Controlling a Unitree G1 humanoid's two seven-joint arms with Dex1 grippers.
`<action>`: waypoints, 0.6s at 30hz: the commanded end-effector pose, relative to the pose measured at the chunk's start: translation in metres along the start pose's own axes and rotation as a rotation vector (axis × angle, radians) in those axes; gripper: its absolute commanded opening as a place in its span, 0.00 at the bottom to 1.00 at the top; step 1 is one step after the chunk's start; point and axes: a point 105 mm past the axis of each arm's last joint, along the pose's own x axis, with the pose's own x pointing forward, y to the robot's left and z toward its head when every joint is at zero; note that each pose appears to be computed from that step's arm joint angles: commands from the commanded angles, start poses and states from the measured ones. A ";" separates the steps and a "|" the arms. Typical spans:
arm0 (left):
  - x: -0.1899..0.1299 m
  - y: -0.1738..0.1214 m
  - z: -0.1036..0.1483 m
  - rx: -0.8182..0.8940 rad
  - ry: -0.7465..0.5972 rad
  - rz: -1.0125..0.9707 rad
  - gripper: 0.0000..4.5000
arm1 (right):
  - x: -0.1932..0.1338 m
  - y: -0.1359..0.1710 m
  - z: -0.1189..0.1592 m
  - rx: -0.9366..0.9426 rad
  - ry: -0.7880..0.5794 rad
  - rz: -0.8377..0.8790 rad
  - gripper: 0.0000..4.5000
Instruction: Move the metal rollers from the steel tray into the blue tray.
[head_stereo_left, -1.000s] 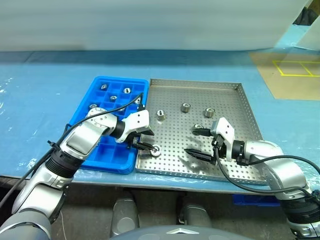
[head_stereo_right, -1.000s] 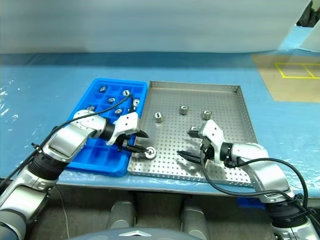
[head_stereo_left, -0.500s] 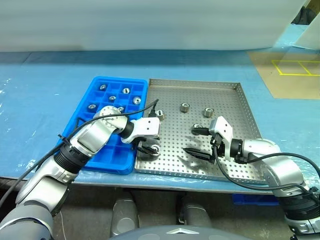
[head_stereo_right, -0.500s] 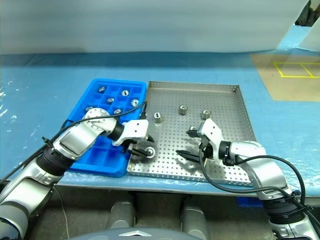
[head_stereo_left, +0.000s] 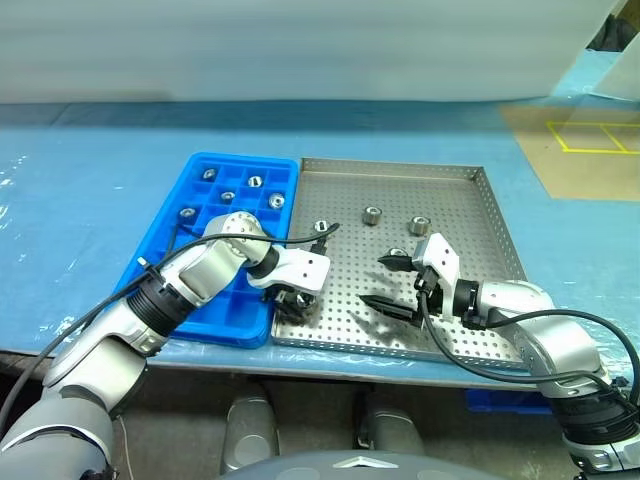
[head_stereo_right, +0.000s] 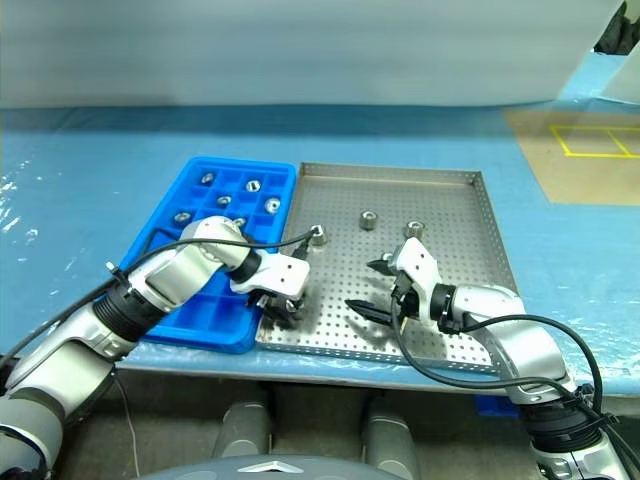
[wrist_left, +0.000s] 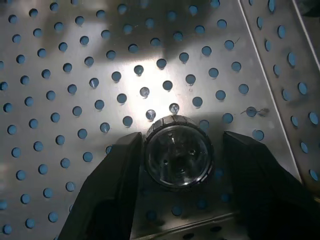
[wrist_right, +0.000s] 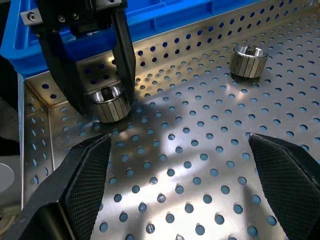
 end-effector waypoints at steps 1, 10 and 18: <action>0.007 0.000 -0.003 -0.023 -0.001 0.004 0.36 | -0.002 0.002 0.011 -0.024 -0.036 0.000 1.00; 0.003 0.001 -0.006 -0.072 -0.025 0.048 0.36 | -0.002 0.000 0.011 -0.026 -0.034 -0.004 1.00; -0.037 0.055 0.018 -0.236 -0.220 0.431 0.36 | 0.001 -0.001 0.009 -0.025 -0.031 0.003 1.00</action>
